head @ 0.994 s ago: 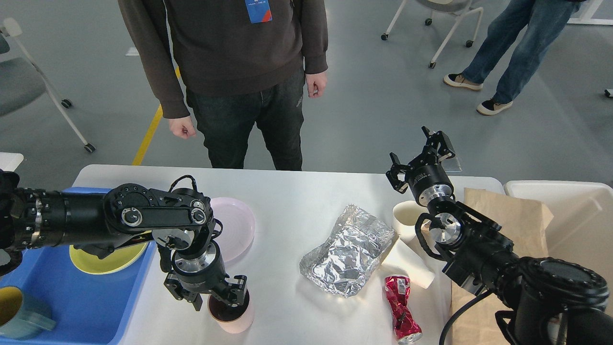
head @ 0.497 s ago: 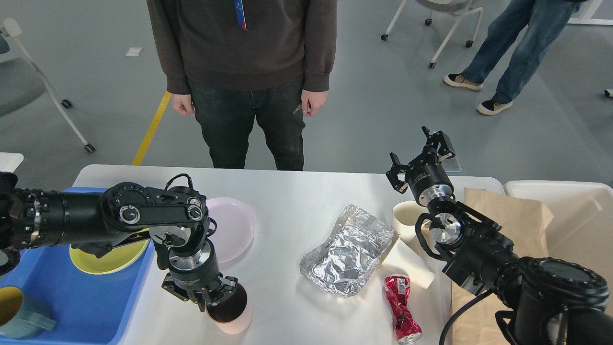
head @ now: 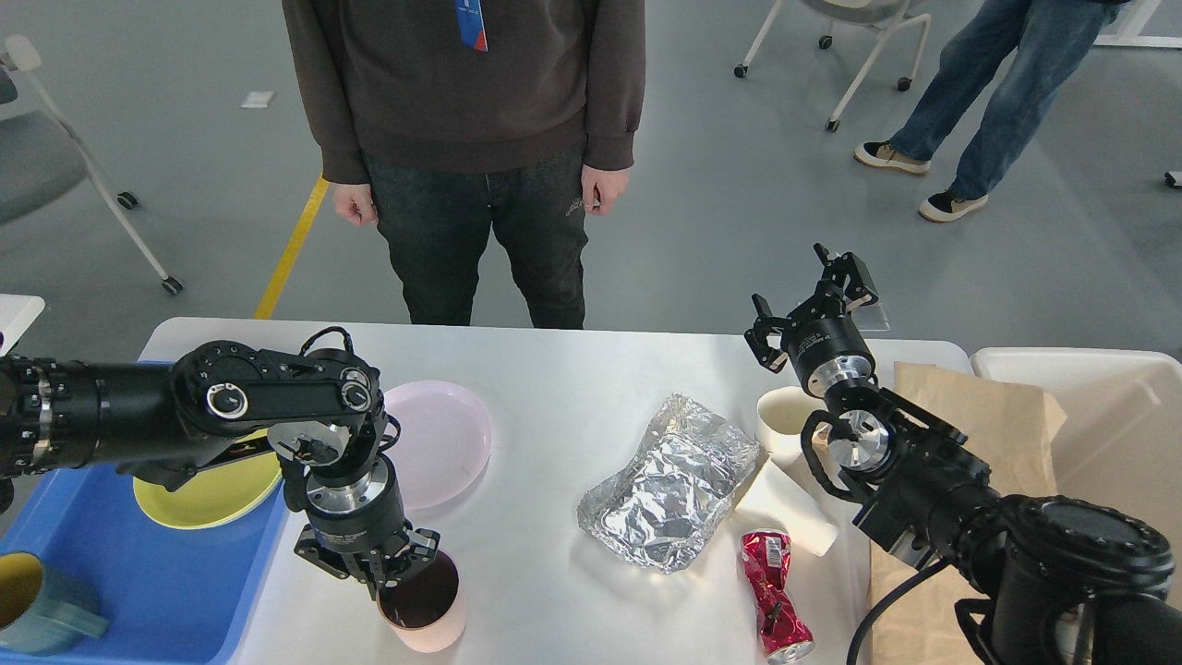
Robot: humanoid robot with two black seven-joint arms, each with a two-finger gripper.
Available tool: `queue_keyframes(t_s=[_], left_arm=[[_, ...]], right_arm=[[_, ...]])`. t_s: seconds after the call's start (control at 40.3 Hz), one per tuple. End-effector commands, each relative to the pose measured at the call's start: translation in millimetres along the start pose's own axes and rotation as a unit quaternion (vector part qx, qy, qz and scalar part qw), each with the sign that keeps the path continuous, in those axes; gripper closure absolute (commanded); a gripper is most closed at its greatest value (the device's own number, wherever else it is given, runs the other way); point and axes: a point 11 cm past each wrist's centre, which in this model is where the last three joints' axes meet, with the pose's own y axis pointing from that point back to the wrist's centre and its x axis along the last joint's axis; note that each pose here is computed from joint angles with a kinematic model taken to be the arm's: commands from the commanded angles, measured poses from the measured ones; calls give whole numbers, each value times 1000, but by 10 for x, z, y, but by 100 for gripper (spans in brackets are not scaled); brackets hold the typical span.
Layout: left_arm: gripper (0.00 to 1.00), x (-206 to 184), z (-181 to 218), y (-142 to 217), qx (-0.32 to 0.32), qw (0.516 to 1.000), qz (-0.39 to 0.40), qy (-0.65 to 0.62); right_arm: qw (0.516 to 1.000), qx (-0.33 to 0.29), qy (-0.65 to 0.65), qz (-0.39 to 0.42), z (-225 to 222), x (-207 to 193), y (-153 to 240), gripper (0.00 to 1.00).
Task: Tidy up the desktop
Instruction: 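Carry the pink mug into the blue tray and lower it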
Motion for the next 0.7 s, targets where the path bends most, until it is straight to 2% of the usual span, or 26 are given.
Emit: queue_keyframes(t_s=[0.0,0.174,0.323,0.671], left_arm=[[100,11,-133,167,-14,1000,-10,9],[100,1,-325,527,-35,999,0,23],[100,-133,-670,815,-47,997,10,61],[100,-346,-1519,773,-53,981,5,188]], right_arm=[[1000,0,0,0,0,0,0,0],[1000,0,0,0,0,0,0,0],[1000,0,0,0,-7,6,0,0],[1000,0,0,0,0,0,0,0]])
